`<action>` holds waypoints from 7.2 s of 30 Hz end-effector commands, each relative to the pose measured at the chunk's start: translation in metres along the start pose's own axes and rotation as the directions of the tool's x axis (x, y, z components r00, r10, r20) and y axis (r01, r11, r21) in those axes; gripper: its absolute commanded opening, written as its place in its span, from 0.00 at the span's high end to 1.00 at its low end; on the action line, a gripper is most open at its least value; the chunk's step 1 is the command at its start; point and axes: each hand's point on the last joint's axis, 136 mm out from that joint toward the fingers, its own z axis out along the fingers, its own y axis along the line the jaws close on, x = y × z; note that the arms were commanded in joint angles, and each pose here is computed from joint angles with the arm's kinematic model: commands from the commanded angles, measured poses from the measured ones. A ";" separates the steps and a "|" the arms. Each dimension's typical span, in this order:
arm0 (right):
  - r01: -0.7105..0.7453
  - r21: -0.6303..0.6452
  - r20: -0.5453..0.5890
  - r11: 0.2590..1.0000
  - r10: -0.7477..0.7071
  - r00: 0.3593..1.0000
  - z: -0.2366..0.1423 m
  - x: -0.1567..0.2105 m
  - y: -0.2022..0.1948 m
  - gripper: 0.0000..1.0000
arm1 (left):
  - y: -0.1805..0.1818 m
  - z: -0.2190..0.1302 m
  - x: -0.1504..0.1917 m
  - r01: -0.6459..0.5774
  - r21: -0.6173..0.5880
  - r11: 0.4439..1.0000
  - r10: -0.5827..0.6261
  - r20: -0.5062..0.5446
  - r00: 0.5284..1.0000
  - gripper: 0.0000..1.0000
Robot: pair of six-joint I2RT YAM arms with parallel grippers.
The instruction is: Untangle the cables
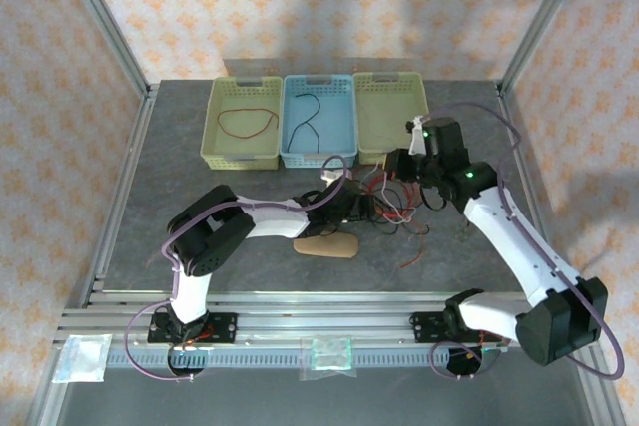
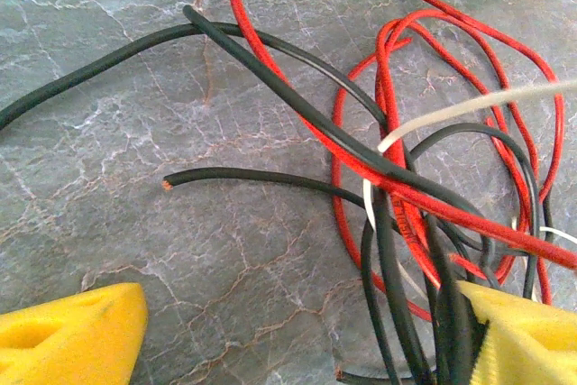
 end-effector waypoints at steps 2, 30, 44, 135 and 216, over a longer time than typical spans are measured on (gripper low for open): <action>0.068 -0.075 0.077 0.995 -0.062 0.995 -0.031 -0.022 0.028 1.00 | 0.010 0.011 0.012 -0.008 -0.054 0.999 0.006 -0.034 0.999 0.15; 0.261 -0.164 0.410 0.951 -0.175 0.895 -0.163 -0.115 0.112 1.00 | 0.014 0.017 0.018 -0.016 -0.070 0.997 0.012 -0.052 0.999 0.15; 0.323 -0.138 0.504 0.936 -0.215 0.837 -0.204 -0.149 0.136 1.00 | 0.020 0.016 0.021 -0.011 -0.080 0.997 0.007 -0.051 0.999 0.15; 0.324 -0.460 0.212 0.827 -0.252 0.944 -0.032 0.038 0.067 0.26 | -0.027 -0.133 -0.162 -0.383 0.054 0.922 0.371 0.152 0.916 0.02; 0.101 -0.079 0.209 0.992 -0.082 0.974 0.115 -0.142 0.070 1.00 | 0.133 -0.193 -0.179 0.207 0.067 0.976 -0.217 0.350 0.911 0.01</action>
